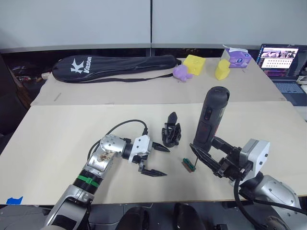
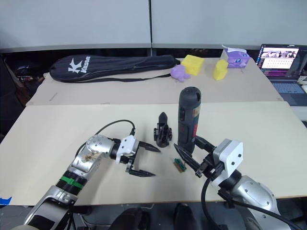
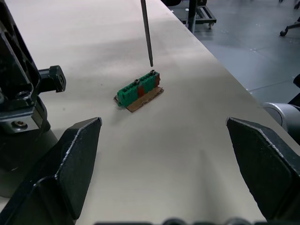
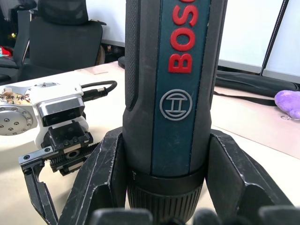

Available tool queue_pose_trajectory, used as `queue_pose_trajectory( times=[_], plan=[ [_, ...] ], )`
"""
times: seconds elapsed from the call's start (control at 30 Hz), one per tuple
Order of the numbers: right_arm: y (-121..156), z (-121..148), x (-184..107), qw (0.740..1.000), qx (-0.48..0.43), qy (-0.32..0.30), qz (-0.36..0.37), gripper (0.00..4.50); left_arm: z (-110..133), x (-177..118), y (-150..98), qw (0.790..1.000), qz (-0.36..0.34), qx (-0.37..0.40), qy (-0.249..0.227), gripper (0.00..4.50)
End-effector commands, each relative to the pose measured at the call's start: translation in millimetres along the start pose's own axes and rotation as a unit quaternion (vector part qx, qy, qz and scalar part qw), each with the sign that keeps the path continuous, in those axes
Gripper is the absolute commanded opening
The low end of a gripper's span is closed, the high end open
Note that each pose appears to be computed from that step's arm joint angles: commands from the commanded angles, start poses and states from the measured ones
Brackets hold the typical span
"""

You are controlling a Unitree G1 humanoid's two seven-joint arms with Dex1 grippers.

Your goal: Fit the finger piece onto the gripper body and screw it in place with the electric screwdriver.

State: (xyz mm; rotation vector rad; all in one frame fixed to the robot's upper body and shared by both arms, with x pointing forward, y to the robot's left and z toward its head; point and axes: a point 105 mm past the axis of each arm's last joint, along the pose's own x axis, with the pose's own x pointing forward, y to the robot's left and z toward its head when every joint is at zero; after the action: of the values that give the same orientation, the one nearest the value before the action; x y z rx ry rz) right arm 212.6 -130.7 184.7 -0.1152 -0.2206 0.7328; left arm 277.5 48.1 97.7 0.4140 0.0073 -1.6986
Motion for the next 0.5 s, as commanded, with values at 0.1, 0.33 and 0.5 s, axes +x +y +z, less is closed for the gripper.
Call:
queue_pose_trajectory(
  times=[0.1,0.33,0.5],
  plan=[
    [5.1,14.6,-0.5,0.999,-0.018,-0.034,0.004,1.92,3.3,1.2,-0.6,1.0,-0.003,0.013,-0.005,4.5],
    [3.3,16.3,-0.9,0.999,-0.028,-0.035,0.005,1.92,2.4,1.3,0.1,1.0,-0.003,0.014,-0.005,4.5],
    [5.1,19.3,0.2,0.999,-0.027,-0.04,0.012,1.92,1.8,0.7,0.5,1.0,-0.003,0.014,-0.004,4.5]
  ],
)
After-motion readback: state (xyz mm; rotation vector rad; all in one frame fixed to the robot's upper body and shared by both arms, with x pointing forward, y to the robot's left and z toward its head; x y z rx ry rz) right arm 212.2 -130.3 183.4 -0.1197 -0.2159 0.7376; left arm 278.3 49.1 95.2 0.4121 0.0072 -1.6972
